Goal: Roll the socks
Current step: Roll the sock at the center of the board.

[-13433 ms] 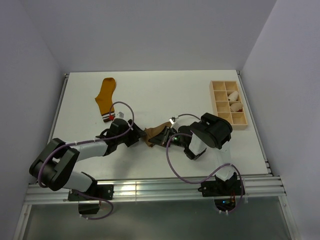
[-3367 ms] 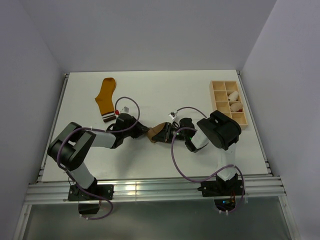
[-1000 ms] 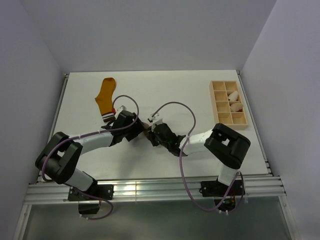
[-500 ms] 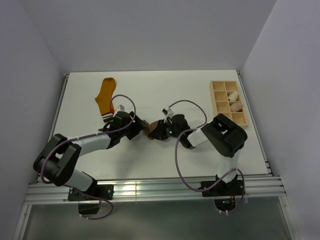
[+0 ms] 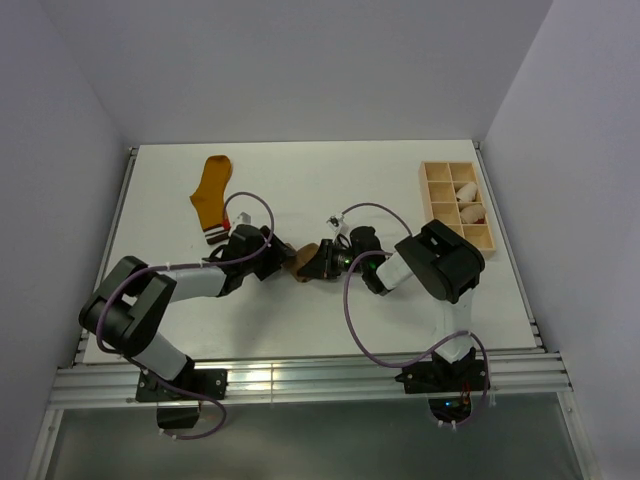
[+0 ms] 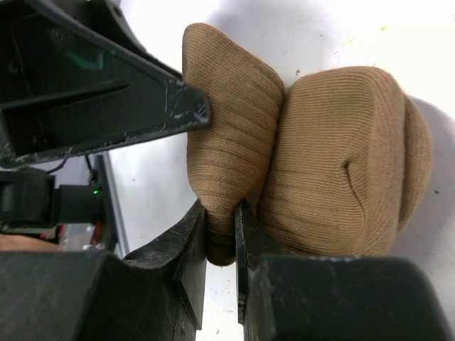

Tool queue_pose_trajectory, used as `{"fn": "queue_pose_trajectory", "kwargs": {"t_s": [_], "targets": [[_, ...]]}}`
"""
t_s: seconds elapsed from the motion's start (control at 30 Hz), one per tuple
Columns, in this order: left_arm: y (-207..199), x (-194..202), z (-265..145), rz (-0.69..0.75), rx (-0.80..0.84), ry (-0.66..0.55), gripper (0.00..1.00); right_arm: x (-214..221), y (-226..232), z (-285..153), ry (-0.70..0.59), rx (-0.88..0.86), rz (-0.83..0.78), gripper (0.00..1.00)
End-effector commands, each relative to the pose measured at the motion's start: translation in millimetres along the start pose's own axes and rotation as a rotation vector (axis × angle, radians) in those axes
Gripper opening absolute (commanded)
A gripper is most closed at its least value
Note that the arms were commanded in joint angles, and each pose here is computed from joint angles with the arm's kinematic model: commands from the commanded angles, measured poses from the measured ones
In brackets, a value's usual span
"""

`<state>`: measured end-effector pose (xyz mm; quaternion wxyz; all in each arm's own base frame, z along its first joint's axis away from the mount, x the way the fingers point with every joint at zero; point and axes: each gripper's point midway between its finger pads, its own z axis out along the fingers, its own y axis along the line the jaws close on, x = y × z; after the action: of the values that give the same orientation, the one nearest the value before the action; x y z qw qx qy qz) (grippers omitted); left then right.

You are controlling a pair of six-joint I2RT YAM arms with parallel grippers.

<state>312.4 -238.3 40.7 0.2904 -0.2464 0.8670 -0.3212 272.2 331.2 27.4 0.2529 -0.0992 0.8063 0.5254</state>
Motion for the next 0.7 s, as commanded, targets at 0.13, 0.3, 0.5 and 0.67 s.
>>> {"fn": "queue_pose_trajectory", "kwargs": {"t_s": [0.13, 0.3, 0.5, 0.67], "targets": [[0, -5, 7, 0.020, 0.027, -0.011, 0.63, 46, -29, -8, 0.152, 0.078, 0.153, 0.00], [4, 1, 9, 0.028, 0.030, 0.011, 0.55, 48, -33, -7, 0.156, 0.089, 0.168, 0.00], [8, 3, 10, 0.032, 0.018, 0.017, 0.25, 44, -35, -9, 0.144, 0.114, 0.142, 0.02], [5, -5, 10, 0.064, -0.016, 0.006, 0.00, 31, -32, -17, 0.113, 0.163, 0.052, 0.21]]}}
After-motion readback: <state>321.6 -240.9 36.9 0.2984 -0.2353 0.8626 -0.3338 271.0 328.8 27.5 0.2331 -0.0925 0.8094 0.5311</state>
